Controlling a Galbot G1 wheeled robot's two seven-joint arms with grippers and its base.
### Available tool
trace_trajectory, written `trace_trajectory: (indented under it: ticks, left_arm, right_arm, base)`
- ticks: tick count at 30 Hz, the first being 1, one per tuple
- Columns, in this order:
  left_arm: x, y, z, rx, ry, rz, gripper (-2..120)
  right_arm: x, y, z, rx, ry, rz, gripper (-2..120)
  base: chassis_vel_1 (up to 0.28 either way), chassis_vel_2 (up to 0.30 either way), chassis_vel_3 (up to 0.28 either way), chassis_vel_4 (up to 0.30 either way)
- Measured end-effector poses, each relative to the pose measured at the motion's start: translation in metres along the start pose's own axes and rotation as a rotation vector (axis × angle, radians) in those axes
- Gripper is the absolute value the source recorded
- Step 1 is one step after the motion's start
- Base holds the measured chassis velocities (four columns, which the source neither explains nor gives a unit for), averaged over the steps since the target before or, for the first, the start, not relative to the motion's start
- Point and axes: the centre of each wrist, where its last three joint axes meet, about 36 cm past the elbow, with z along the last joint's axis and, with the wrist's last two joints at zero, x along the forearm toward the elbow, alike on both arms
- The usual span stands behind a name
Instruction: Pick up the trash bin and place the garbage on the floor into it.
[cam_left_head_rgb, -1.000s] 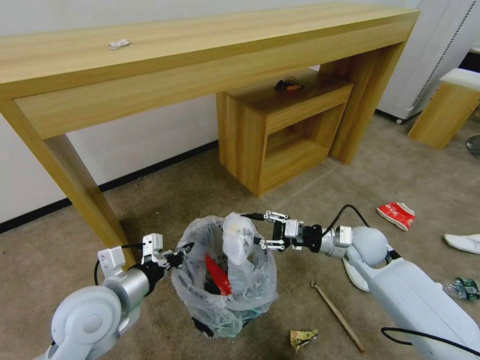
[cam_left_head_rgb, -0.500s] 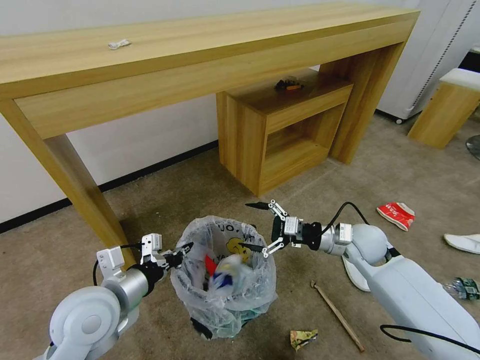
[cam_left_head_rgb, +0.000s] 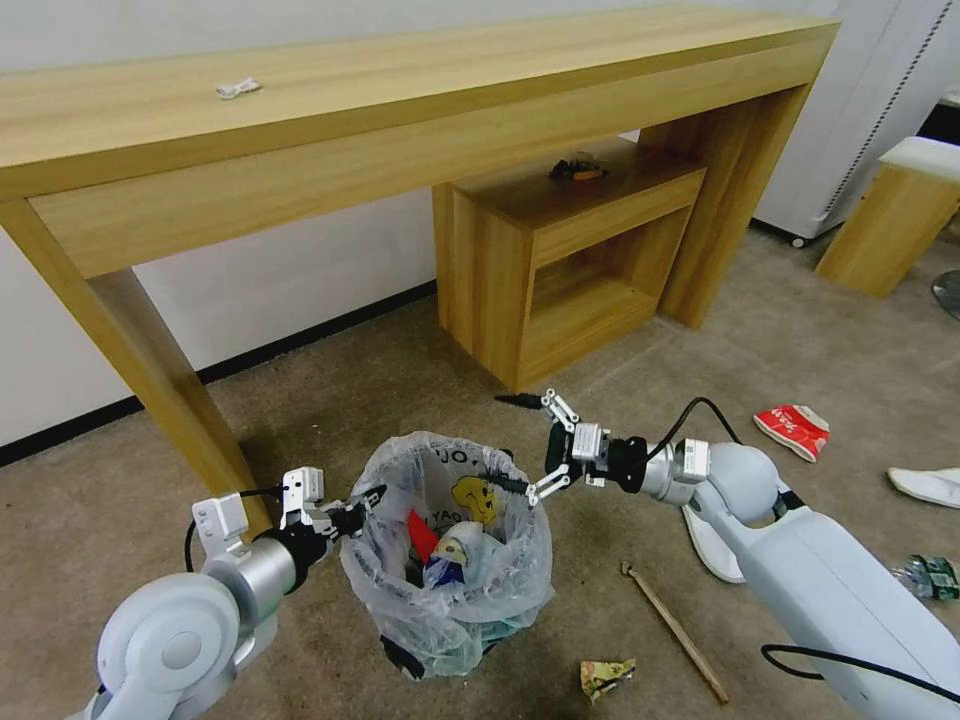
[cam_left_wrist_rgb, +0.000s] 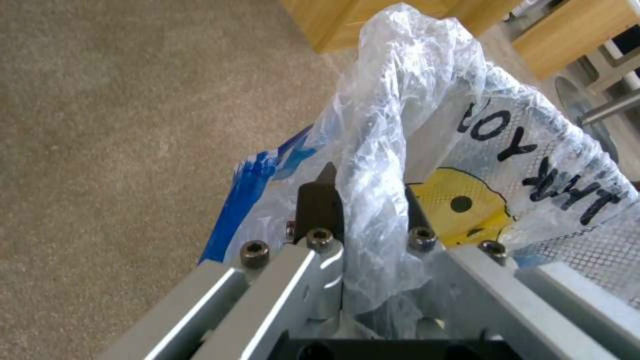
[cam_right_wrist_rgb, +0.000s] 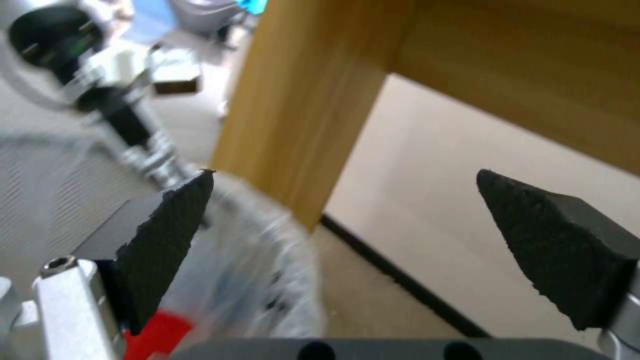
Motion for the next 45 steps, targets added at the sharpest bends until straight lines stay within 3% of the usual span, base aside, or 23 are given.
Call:
trace_trajectory:
  ticks: [5,8,10,12,14,17,20,30,45]
  left_arm:
    - [0.001,0.001,0.0,-0.004,-0.001,-0.007,3]
    - [0.001,0.002,0.0,-0.005,-0.011,-0.02,3]
    - [0.001,0.003,0.0,-0.004,-0.013,-0.022,3]
    - [0.002,0.003,0.0,-0.002,-0.016,-0.025,3]
    - [0.002,0.003,0.0,-0.002,-0.017,-0.026,3]
    - [0.004,0.003,0.0,-0.003,-0.025,-0.031,3]
    - [0.006,0.004,-0.002,-0.006,-0.032,-0.037,3]
    - [0.013,0.01,-0.007,-0.011,-0.054,-0.066,3]
    - [0.012,0.015,-0.008,-0.007,-0.057,-0.086,3]
  right_arm:
    - [0.009,0.0,-0.005,-0.014,-0.018,0.125,100]
    - [0.025,0.007,-0.014,-0.064,-0.027,0.375,100]
    - [0.03,0.009,-0.016,-0.073,-0.027,0.436,100]
    - [0.044,0.017,-0.018,-0.094,-0.01,0.632,100]
    - [0.049,0.02,-0.018,-0.099,0.001,0.69,100]
    - [0.066,0.036,-0.017,-0.129,0.067,0.921,100]
    - [0.073,0.041,-0.018,-0.133,0.075,1.006,100]
    - [0.093,0.043,-0.023,-0.109,0.065,1.089,100]
    - [0.095,0.044,-0.026,-0.095,0.062,1.068,100]
  base:
    - [0.0,0.0,0.0,0.0]
    - [0.0,0.0,0.0,0.0]
    - [0.0,0.0,0.0,0.0]
    - [0.0,0.0,0.0,0.0]
    - [0.0,0.0,0.0,0.0]
    - [0.0,0.0,0.0,0.0]
    - [0.0,0.0,0.0,0.0]
    - [0.0,0.0,0.0,0.0]
    - [0.0,0.0,0.0,0.0]
